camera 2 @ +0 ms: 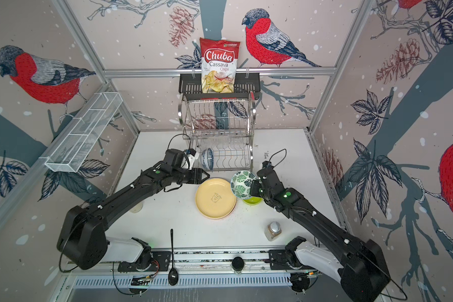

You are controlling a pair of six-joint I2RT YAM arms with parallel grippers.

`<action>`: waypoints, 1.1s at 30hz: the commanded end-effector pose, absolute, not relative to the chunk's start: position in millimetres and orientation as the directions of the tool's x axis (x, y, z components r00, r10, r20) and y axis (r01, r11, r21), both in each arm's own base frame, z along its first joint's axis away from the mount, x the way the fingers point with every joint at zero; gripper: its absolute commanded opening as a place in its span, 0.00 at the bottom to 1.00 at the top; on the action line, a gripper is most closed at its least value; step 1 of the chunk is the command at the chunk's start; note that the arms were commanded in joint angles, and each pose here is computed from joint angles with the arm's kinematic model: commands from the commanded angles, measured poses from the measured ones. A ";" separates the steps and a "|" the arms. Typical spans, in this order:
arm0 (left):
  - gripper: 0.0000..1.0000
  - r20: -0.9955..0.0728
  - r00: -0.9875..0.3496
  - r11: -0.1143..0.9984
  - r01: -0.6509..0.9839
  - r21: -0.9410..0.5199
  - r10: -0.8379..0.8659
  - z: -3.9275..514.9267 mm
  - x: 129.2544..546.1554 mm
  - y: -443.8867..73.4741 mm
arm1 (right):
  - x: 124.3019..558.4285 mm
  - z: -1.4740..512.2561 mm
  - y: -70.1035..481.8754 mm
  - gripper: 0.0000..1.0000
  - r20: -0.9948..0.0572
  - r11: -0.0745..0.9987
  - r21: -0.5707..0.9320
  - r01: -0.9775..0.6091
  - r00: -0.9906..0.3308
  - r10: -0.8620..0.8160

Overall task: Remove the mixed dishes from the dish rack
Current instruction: 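Carry the green-leaf bowl with the right gripper onto the lime-green bowl, then open the right gripper and raise it off the stacked bowls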

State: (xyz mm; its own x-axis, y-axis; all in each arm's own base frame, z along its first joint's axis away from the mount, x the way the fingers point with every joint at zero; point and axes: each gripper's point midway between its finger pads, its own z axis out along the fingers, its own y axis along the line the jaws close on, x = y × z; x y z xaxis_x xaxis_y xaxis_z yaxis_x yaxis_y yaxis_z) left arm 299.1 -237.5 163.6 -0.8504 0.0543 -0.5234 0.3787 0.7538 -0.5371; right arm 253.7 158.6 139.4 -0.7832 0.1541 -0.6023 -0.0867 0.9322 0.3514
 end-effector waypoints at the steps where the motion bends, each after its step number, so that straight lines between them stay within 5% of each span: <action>1: 0.67 -0.579 -0.815 0.742 0.400 -0.538 0.020 179.4 303.8 -236.0 | 248.6 132.2 131.7 0.00 -0.594 0.940 0.342 -0.002 -0.775 0.215; 33: 0.75 -0.571 -0.821 0.764 0.370 -0.529 0.003 174.6 309.8 -228.0 | 264.7 84.6 136.3 0.07 -0.484 0.946 0.323 0.001 -0.859 0.166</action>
State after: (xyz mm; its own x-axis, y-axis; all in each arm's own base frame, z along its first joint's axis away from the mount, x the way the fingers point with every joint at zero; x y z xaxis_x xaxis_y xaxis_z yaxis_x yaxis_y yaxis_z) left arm 306.1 -225.1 170.2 -0.8299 0.0144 -0.5577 0.3628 0.7733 -0.5200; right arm 258.1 130.4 79.9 -0.8724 0.1674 -0.4593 0.0248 0.9535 0.3003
